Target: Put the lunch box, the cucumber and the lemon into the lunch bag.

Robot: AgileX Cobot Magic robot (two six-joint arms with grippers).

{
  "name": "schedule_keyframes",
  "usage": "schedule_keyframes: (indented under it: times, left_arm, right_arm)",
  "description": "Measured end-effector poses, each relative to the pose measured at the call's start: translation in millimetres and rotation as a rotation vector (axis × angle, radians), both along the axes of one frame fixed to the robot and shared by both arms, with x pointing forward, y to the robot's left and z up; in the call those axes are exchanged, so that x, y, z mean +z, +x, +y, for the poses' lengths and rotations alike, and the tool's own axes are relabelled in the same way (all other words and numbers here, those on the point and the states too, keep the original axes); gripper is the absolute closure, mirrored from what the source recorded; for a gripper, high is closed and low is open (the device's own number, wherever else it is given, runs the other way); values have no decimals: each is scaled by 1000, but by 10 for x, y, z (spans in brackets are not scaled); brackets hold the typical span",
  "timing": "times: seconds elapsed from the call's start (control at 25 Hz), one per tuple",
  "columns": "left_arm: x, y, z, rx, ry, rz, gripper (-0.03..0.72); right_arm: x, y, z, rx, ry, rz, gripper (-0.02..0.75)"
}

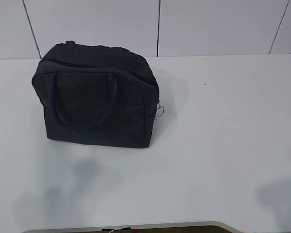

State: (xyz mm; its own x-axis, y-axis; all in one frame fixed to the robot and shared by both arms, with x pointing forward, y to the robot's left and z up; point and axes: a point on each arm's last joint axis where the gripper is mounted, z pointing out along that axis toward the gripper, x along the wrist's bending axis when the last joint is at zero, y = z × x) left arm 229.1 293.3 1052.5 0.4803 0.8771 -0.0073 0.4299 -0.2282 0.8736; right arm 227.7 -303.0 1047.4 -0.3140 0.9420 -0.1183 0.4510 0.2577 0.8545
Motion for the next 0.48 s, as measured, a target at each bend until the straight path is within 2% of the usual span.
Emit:
schedule_keyframes:
  times: [0.48]
  left_arm:
    - [0, 0, 0, 0, -1, 0, 328]
  right_arm:
    - [0, 3, -13, -14, -5, -2, 371]
